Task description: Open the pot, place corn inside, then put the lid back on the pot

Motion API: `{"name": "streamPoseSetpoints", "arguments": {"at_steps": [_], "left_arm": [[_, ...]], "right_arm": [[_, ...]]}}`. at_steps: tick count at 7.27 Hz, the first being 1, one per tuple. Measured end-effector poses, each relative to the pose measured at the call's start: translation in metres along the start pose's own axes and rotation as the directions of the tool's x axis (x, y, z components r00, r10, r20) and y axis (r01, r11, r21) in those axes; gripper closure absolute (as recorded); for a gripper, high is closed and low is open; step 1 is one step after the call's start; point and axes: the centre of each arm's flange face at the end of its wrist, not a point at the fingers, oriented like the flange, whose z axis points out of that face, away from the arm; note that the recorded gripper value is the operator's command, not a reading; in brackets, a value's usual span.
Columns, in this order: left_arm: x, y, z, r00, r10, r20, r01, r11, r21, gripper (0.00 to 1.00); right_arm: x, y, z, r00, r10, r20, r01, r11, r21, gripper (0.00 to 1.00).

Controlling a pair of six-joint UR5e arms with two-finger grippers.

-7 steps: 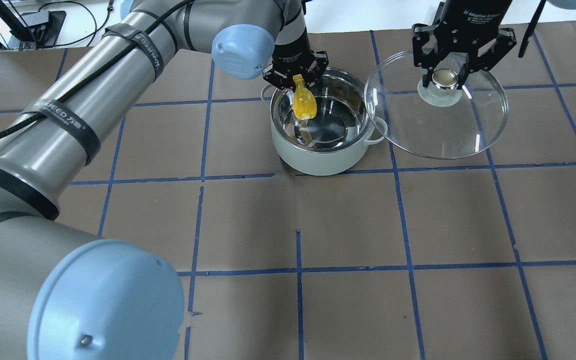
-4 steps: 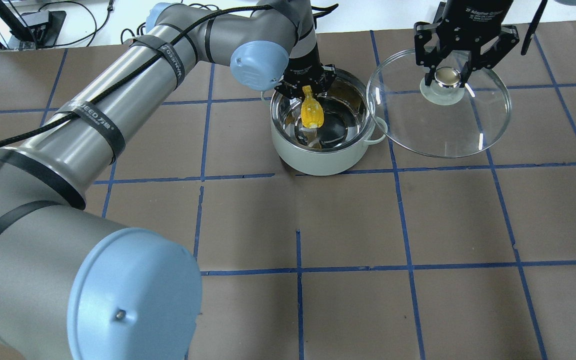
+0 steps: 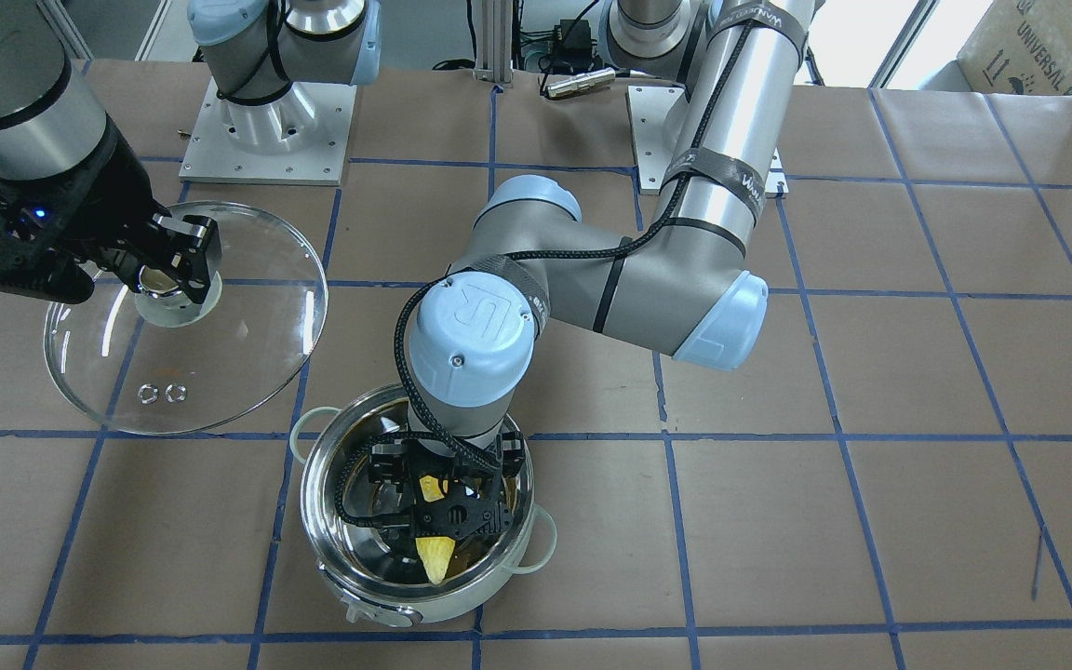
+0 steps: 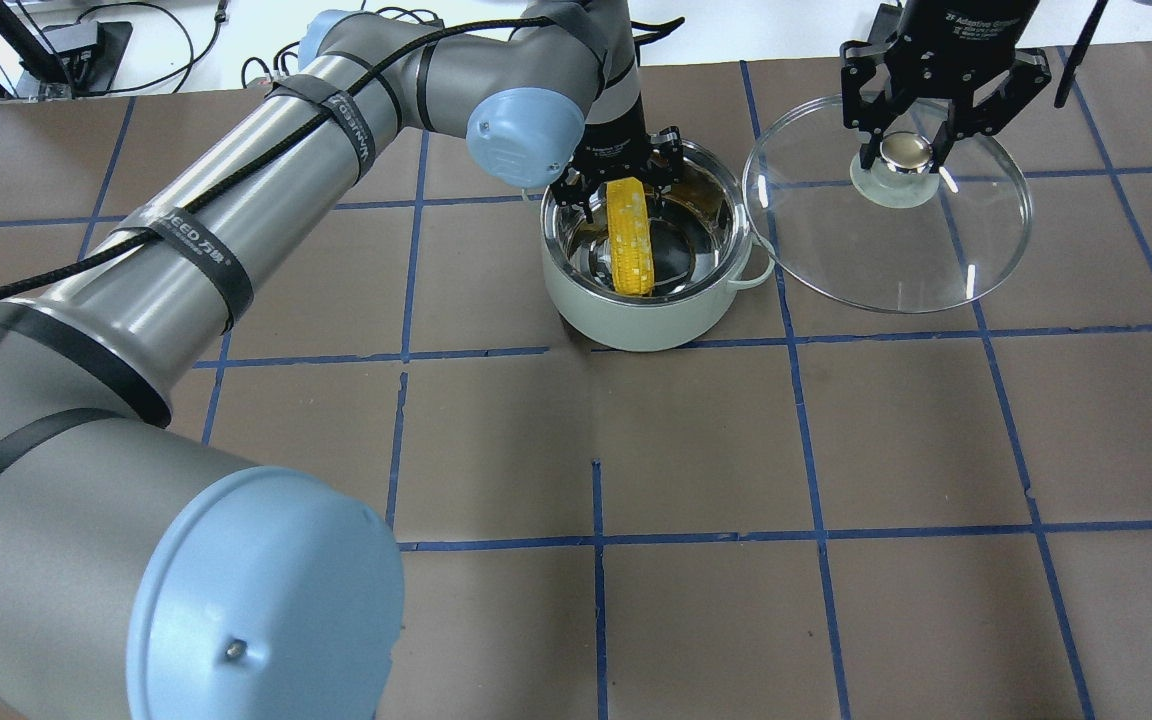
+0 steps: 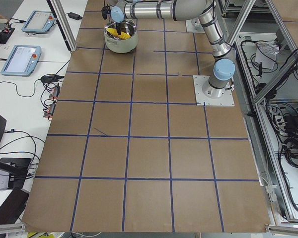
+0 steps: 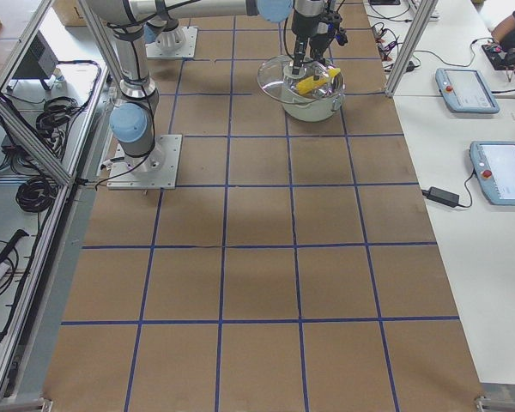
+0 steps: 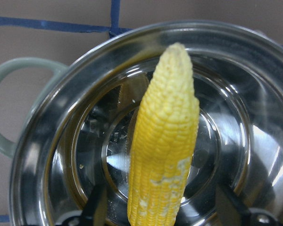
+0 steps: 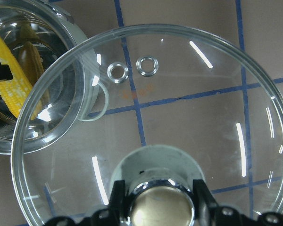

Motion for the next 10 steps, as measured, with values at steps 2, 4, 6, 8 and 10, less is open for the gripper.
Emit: {"name": "streamPoseSetpoints", "arguments": {"at_steps": [2, 4, 6, 8, 10], "left_arm": [[-0.006, 0.002, -0.023, 1.000, -0.002, -0.004, 0.002, 1.000, 0.011, 0.00], [-0.053, -0.001, -0.074, 0.999, 0.033, 0.031, -0.033, 0.999, -0.007, 0.00], [-0.125, 0.009, -0.130, 0.988, 0.102, 0.113, -0.099, 0.995, -0.030, 0.00], [-0.205, 0.041, -0.183, 0.982, 0.099, 0.160, -0.097, 0.995, -0.018, 0.00], [-0.264, 0.094, -0.228, 0.983, 0.086, 0.165, -0.089, 0.996, 0.012, 0.00]], "right_arm": [[-0.001, 0.001, -0.001, 1.000, -0.002, 0.001, 0.002, 1.000, 0.003, 0.61], [-0.008, 0.004, -0.007, 1.000, -0.003, 0.011, 0.003, 1.000, 0.018, 0.61], [-0.030, 0.002, -0.011, 0.999, -0.032, 0.018, 0.031, 0.999, 0.037, 0.61], [-0.081, -0.011, -0.002, 0.996, -0.089, 0.030, 0.087, 0.995, 0.057, 0.61], [-0.136, -0.034, 0.017, 0.992, -0.119, 0.048, 0.116, 0.991, 0.062, 0.61]]}}
